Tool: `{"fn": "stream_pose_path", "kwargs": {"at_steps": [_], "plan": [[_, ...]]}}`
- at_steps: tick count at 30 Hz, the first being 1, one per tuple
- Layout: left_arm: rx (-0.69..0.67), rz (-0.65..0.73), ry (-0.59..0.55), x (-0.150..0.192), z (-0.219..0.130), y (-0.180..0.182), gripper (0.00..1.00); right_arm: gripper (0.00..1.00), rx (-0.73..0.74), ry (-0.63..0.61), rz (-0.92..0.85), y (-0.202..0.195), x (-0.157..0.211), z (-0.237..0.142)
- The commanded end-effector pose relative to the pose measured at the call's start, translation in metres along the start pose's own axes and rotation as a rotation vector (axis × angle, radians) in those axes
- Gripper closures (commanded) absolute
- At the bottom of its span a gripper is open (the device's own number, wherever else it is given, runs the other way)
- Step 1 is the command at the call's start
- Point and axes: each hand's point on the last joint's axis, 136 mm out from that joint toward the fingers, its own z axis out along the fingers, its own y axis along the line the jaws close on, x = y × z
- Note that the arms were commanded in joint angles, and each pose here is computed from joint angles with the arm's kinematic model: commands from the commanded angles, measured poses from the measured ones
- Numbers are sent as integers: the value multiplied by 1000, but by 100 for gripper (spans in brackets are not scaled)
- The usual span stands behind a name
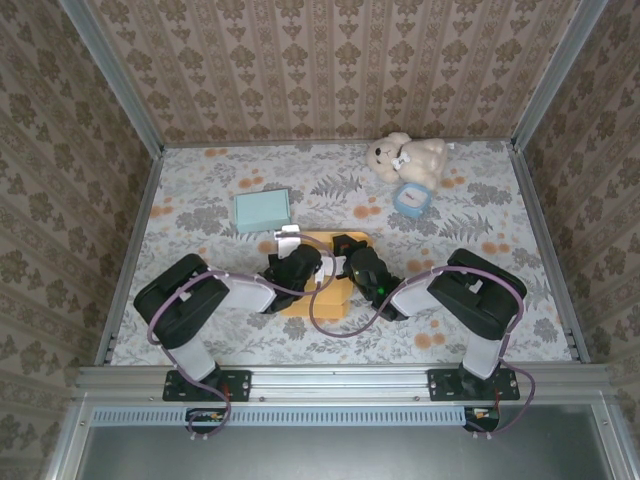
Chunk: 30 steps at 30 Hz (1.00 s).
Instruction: Fold the paper box
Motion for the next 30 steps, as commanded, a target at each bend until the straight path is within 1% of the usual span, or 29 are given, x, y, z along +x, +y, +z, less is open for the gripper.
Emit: {"fn": "stream_pose_path", "kwargs": {"at_steps": [1,3,5,6,10,11,17,21,25,30], "plan": [[-12,-24,8,0,10,20,83,100,-232,-5,-24,70,5,-10],[22,-24,10,-3,5,17,76,100,-229,5,-27,70,7,-8],[48,-26,11,-5,0,15,75,100,-227,8,-24,70,7,-8],[56,-28,10,-6,-3,15,72,100,-225,7,-21,69,7,-8],[74,-35,1,-11,-14,17,69,100,-224,6,-14,68,6,-8],[79,-36,-1,-11,-17,18,66,100,-224,6,-13,68,6,-8],[137,-31,11,-6,-33,20,64,100,-225,7,-10,67,6,-8],[177,-31,1,-10,-48,20,56,100,-230,10,-11,68,6,-7],[188,-19,4,-12,-55,21,55,100,-222,10,-8,65,6,-9],[151,12,20,-5,-52,28,56,100,-217,8,-5,63,5,-10]]}}
